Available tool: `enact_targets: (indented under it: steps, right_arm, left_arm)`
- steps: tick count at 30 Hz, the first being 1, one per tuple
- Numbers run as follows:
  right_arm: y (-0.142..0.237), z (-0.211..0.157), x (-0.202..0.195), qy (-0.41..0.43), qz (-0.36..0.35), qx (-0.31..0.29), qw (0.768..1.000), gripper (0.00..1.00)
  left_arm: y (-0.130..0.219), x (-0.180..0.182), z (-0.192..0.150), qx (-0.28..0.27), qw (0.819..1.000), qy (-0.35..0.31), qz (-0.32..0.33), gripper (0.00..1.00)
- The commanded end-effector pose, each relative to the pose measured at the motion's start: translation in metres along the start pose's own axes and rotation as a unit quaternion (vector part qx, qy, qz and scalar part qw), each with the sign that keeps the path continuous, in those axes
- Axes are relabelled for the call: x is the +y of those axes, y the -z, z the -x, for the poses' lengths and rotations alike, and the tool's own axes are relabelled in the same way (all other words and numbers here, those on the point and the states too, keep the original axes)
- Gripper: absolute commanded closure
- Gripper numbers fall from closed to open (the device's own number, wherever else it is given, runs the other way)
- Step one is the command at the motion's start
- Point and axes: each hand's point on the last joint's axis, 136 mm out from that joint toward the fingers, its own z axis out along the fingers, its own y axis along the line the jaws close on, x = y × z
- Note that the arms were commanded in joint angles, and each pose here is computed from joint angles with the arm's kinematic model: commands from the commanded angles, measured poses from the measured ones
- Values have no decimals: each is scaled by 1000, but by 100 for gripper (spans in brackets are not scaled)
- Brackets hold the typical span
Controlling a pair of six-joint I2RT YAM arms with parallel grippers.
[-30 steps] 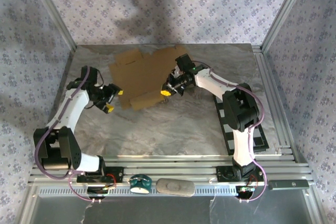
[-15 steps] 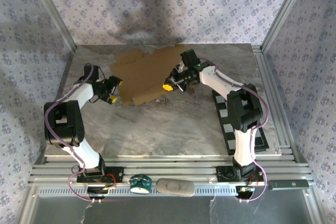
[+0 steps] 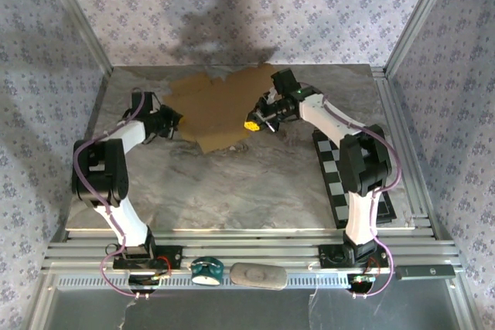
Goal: Fold the paper box
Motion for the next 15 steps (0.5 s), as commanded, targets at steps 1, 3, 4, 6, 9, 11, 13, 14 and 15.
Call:
enact_targets:
  steps: [1,3,4,6,9,11,13,14,15]
  right_arm:
    - [64,7,35,99,-2,-80,992,85]
    - [102,13,57,180,-17,-148,972,69]
    - [122,13,71,225,-25,-186,956,63]
    - [155,5,99,314,-29,-254,914,55]
    - [189,-18,141,442,-33,-343,828,48]
    - [199,-37,167,519,-46,-392,758,42]
    - [200,-56,188,580,-49,-414,700,36]
    - [197,-67,201,612,-53,-425,665,32]
    - [192,-73,207,632,-59,-427,644,28]
  left_arm:
    - [49,-36,-14,-49,998,26,36,100]
    - [75,-49,-29,-78,993,29,87,100]
    - [91,-59,-35,-95,989,35,109,100]
    - [108,-82,-48,-110,986,36,121,100]
    - [131,-106,-61,-138,977,48,158,100]
    - [146,-118,-66,-157,968,51,191,100]
    - [152,-126,-70,-159,962,49,215,100]
    - [152,-130,-74,-156,962,46,219,100]
    - [150,-133,-77,-152,963,43,218,100]
